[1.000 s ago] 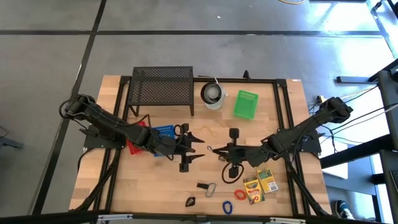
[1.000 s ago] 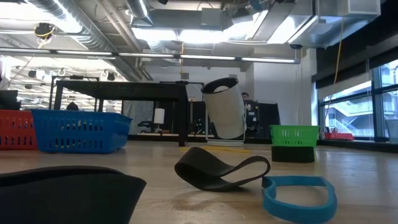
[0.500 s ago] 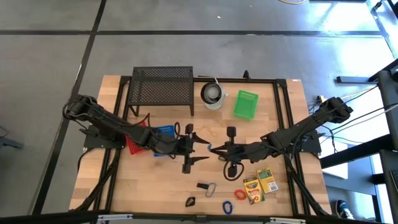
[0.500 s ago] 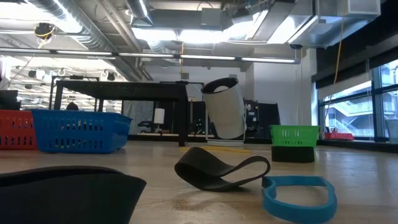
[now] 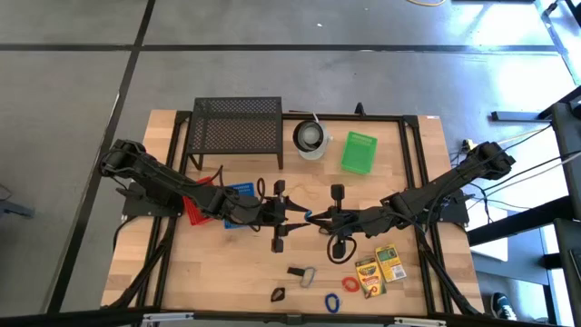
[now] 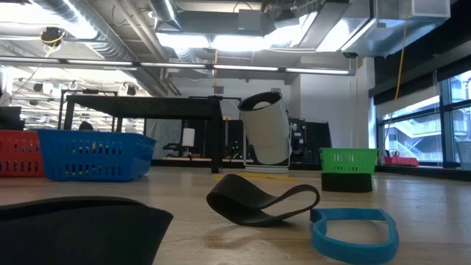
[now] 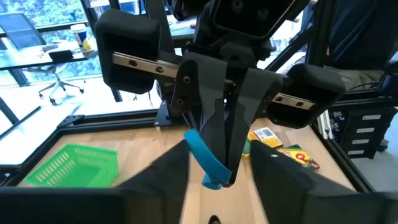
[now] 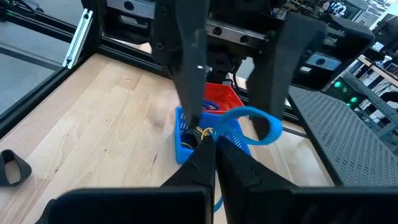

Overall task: Pick & Place Office Desk Supplies
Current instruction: Put the blue rubber band into the blue bin

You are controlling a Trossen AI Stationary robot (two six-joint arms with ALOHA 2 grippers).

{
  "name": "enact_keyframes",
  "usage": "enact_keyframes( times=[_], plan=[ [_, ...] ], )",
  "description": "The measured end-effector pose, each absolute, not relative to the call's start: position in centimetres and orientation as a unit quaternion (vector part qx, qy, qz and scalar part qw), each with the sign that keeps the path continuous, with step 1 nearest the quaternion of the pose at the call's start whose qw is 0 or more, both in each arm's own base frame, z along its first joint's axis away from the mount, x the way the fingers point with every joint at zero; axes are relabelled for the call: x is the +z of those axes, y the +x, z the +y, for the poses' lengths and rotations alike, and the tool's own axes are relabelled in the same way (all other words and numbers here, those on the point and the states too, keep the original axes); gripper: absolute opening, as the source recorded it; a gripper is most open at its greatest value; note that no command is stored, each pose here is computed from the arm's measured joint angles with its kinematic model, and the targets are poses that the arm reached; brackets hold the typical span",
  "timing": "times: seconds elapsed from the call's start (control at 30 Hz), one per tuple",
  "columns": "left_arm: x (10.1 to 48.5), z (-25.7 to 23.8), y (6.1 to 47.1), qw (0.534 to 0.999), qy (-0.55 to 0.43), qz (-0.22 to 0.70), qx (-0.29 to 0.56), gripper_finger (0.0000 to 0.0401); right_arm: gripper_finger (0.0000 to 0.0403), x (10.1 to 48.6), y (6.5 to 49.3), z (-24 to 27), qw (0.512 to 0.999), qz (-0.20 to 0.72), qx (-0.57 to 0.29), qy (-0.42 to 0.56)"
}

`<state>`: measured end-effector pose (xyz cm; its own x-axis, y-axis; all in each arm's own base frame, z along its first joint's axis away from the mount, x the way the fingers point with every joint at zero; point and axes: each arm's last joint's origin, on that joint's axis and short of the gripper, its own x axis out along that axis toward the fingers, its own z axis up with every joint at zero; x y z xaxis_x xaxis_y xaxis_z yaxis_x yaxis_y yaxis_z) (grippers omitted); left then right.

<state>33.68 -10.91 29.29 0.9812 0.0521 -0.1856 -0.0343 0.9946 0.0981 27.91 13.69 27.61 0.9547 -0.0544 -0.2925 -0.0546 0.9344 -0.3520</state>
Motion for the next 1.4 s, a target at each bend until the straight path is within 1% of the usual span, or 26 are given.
enact_keyframes(
  times=[0.2,0.27,0.37,0.47,0.57,0.67,0.8,0.93,1.03,1.1,1.23,1.4],
  plan=[
    [29.3,-10.9,33.7,0.994,0.047,0.095,0.022,0.0028,0.0009,27.6,27.9,13.7,0.972,0.15,0.0,-0.181],
    [29.3,-10.9,33.7,0.994,0.046,0.094,0.022,0.0009,0.0009,27.6,27.9,13.7,0.972,0.15,0.0,-0.181],
    [29.3,-10.9,33.7,0.994,0.039,0.095,0.023,0.0008,0.0009,27.6,27.9,13.7,0.973,0.15,-0.001,-0.176],
    [29.3,-10.9,33.7,0.995,0.031,0.094,0.024,0.0005,0.0011,27.6,27.9,13.7,0.977,0.15,-0.005,-0.148],
    [29.4,-10.9,33.7,0.995,0.021,0.091,0.032,0.0002,0.0026,27.6,27.9,13.6,0.98,0.15,-0.01,-0.126],
    [29.3,-10.8,33.7,0.995,0.014,0.09,0.044,0.0005,0.0056,27.6,27.9,13.6,0.982,0.153,-0.012,-0.115],
    [29.3,-10.8,33.7,0.995,0.001,0.091,0.048,0.0003,0.0112,27.4,27.9,13.6,0.981,0.16,-0.014,-0.105],
    [29.1,-10.6,33.6,0.992,0.003,0.102,0.071,0.0004,0.0167,27.1,27.7,13.5,0.98,0.178,-0.018,-0.088],
    [28.6,-10.4,33.4,0.987,0.006,0.122,0.105,0.0005,0.0198,26.6,27.5,13.4,0.977,0.201,-0.024,-0.073],
    [28.4,-10.1,33.0,0.981,0.009,0.142,0.135,0.0004,0.0211,26.3,27.4,13.3,0.974,0.215,-0.029,-0.063],
    [28.0,-9.3,31.7,0.964,-0.015,0.194,0.183,0.0003,0.0223,25.8,27.1,13.2,0.968,0.244,-0.039,-0.048],
    [26.7,-7.8,29.4,0.922,-0.052,0.295,0.246,0.0004,0.0218,25.2,26.8,12.9,0.959,0.274,-0.049,-0.05]
  ],
)
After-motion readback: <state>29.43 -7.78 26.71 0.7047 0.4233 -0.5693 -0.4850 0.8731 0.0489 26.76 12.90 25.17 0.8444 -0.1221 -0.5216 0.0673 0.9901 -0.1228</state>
